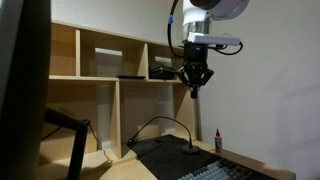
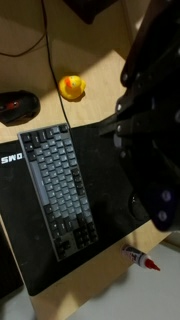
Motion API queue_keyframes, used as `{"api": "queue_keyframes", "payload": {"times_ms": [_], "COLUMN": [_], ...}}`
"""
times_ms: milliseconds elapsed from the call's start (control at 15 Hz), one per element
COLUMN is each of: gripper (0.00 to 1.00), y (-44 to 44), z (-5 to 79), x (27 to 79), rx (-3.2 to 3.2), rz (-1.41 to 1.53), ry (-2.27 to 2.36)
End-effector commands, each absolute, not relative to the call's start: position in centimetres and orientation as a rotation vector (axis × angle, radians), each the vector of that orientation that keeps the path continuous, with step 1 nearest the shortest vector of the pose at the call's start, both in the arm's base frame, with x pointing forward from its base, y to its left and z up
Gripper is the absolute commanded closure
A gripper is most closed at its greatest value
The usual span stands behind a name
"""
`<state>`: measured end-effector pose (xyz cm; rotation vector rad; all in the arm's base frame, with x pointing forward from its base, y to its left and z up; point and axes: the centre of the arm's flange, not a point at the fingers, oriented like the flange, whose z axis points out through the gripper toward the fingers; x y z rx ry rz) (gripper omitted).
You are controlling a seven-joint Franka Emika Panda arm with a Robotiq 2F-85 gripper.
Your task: Press a button on the keyboard
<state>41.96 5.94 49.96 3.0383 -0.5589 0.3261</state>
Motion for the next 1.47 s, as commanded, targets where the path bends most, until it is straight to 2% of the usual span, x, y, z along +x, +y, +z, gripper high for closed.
{"api": "queue_keyframes", "payload": {"times_ms": [0,200,600,667,867,1400], "gripper": [0.99,1.0,1.0,0.99,0.99,1.0], "y": [6.4,3.7,-6.2,-4.3,-6.3,-12.3], "z": [50.0,48.2,38.2,40.5,38.7,29.8], "x": [41.9,41.8,38.6,39.1,38.3,41.3], "rx": [3.037,3.064,2.962,2.99,2.958,2.67], "rz": [0.331,0.254,-0.004,0.024,-0.023,-0.113], "ry": [-0.564,-0.771,-1.27,-1.129,-1.224,-1.715]}}
